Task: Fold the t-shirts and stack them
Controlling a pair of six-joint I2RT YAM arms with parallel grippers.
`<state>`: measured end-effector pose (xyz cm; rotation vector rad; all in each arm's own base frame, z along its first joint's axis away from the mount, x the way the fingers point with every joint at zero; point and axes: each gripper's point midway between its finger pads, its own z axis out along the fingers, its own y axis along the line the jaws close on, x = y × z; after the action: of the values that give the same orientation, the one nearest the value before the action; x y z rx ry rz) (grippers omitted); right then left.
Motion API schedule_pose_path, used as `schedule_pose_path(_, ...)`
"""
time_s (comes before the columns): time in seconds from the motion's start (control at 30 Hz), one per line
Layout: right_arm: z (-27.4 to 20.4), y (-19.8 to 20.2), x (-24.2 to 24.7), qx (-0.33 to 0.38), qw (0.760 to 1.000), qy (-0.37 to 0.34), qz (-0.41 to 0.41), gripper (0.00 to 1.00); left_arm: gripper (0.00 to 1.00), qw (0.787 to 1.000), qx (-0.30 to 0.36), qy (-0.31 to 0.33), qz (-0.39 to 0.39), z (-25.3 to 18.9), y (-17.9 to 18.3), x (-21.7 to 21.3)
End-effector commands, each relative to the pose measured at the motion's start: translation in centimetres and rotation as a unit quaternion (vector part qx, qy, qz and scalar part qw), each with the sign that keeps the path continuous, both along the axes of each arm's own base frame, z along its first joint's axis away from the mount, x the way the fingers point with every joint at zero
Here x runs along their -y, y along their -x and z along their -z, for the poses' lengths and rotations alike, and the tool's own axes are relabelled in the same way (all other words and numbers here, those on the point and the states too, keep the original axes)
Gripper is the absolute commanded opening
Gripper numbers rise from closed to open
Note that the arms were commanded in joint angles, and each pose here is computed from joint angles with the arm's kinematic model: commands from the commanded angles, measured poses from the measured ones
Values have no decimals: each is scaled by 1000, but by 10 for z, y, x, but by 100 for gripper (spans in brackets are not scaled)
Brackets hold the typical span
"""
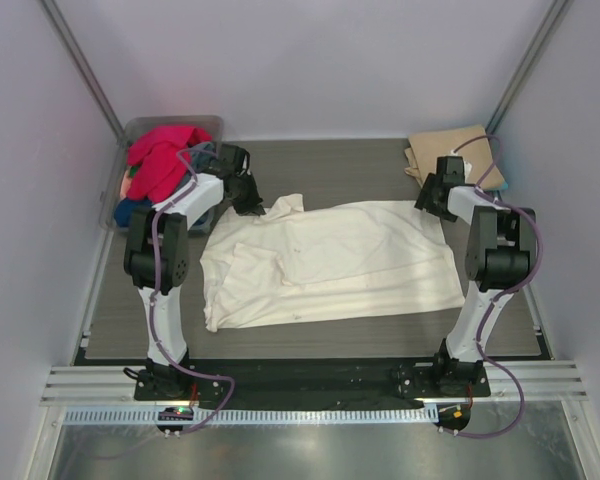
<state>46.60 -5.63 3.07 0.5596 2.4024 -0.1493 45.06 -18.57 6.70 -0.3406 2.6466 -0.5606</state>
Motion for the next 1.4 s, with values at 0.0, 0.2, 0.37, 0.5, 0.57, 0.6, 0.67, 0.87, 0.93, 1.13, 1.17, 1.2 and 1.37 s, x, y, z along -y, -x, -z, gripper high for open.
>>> schedule_pose_path(0.0, -11, -29, -2, 47, 999, 4, -15, 69, 0, 1000, 16, 7, 10, -7, -6, 1)
schedule_pose_path(0.2, -2, -40, 6, 60, 998, -11, -18, 68, 0, 1000, 12, 5, 13, -2, -6, 2)
schedule_pose_path(0.37, 8, -49, 14, 76, 995, -55, -18, 54, 0, 1000, 9, 3, 14, 1, -5, 2)
schedule_pose_path(0.5, 7, -49, 5, 79, 993, -74, -37, 36, 0, 1000, 6, 5, 14, 3, -4, 2)
schedule_pose_path(0.57, 4, -45, 1, 81, 993, -81, -43, 21, 0, 1000, 4, 7, 12, 4, -4, 3)
schedule_pose_path(0.6, 4, -41, -1, 78, 992, -83, -44, 18, 0, 1000, 3, 10, 14, 3, -3, 5)
schedule_pose_path(0.67, 7, -33, -7, 72, 992, -90, -46, 14, 0, 1000, 5, 11, 14, 0, -2, 7)
schedule_pose_path(0.87, 8, -18, -21, 64, 991, -106, -53, 65, 0, 1000, 3, 16, 18, -5, 7, 12)
schedule_pose_path(0.93, 6, -14, -23, 64, 991, -107, -54, 69, 0, 1000, 7, 17, 19, -10, 10, 11)
schedule_pose_path(1.13, 4, -13, -33, 63, 989, -119, -64, 68, 0, 1000, 8, 10, 18, -12, 18, 7)
schedule_pose_path(1.17, 5, -12, -37, 62, 988, -123, -68, 68, 0, 1000, 5, 9, 17, -10, 20, 6)
schedule_pose_path(1.2, 6, -11, -41, 60, 988, -124, -72, 68, 0, 1000, 5, 8, 17, -11, 20, 6)
schedule_pose_path(1.37, 7, -12, -53, 58, 987, -125, -83, 41, 0, 1000, 5, 8, 15, -10, 20, 6)
